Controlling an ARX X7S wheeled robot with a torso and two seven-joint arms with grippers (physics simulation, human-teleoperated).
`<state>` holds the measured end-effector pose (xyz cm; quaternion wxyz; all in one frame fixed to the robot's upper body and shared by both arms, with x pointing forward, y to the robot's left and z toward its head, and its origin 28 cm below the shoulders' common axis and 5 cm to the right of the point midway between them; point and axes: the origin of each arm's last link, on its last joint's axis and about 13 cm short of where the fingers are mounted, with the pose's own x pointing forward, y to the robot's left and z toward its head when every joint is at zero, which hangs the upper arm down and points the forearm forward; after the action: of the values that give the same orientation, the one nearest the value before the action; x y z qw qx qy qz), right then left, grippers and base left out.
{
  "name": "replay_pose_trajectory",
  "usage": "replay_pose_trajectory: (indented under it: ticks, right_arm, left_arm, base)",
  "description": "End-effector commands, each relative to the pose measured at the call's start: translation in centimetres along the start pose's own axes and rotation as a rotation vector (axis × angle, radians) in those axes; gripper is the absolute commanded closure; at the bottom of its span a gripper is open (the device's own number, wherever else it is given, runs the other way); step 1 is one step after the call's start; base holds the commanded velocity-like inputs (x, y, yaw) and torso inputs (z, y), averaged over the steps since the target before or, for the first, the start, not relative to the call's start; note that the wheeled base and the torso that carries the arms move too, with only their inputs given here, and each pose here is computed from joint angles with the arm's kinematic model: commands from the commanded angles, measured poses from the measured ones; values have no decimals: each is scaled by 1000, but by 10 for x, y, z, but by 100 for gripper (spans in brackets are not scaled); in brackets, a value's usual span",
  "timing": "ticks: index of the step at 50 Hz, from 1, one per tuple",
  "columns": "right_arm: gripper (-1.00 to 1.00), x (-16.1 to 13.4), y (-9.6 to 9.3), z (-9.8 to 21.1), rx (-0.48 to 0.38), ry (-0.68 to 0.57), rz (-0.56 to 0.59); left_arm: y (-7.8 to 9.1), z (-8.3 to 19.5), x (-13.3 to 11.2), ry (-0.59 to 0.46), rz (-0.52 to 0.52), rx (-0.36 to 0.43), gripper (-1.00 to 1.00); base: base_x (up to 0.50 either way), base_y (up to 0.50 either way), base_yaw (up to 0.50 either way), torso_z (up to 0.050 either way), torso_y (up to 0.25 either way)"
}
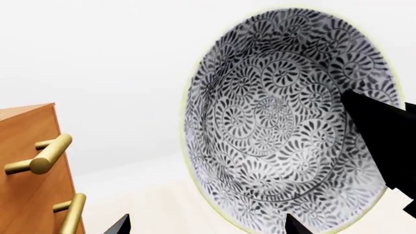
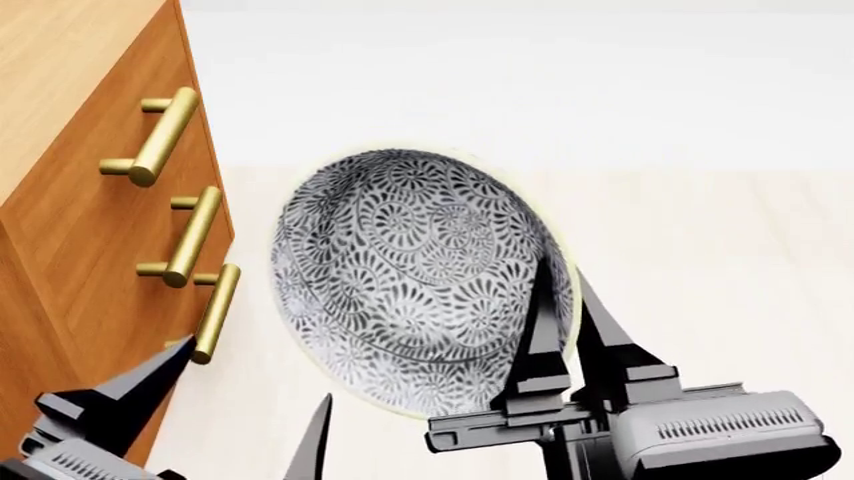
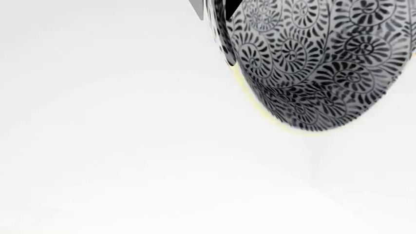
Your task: Put the bowl on top of the cabinet.
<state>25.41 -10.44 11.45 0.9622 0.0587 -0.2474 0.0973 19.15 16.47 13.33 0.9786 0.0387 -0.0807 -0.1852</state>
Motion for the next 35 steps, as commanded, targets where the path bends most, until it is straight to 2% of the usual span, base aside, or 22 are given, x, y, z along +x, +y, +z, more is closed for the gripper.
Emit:
replay_pose_trajectory:
  ticks: [1,11,35]
  right_arm:
    - [100,-10,2,8,-11,-42,29]
    - [100,-14,2,6,-14,-42,34]
    - [100,-19,5,2,-7,-36,52]
  left_arm:
    - [2,0,4,4,7,-1,-100]
    - [6,7,14,4,16,-2,-100]
    - [15,4,36,44,32,-26,-100]
  base:
    - [0,0,0,0,0]
    - [0,0,0,0,0]
    - [0,0,0,0,0]
